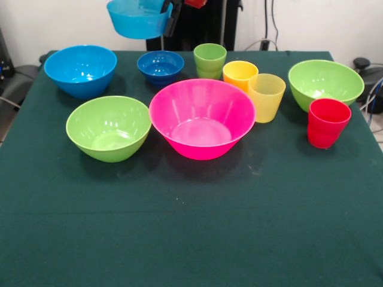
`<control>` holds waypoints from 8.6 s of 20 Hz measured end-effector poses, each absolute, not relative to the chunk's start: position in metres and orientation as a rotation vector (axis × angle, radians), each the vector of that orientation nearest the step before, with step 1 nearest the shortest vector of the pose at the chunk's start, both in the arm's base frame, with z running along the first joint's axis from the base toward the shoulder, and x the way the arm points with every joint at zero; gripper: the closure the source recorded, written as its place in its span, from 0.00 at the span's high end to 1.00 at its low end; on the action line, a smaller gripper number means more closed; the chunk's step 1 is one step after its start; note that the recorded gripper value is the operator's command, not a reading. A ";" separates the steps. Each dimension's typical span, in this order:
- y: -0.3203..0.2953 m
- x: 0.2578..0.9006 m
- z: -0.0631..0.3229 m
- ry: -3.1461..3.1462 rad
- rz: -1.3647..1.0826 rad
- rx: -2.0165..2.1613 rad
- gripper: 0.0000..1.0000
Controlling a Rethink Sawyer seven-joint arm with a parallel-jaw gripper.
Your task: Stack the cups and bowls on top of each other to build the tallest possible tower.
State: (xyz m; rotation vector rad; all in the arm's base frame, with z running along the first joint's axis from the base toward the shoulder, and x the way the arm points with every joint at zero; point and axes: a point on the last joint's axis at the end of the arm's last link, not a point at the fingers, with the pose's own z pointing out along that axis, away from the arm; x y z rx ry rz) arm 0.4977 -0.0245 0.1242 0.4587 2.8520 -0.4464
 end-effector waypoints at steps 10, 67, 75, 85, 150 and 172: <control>-0.008 0.487 0.111 2.828 -0.404 0.513 0.00; 0.012 0.449 0.019 2.828 -0.422 0.457 0.00; 0.012 0.444 0.026 2.818 -0.419 0.492 0.00; 0.011 0.442 0.037 2.792 -0.410 0.558 0.00; 0.005 0.395 0.036 2.950 -0.272 0.661 0.00; 0.005 0.374 0.015 2.980 -0.336 0.596 0.00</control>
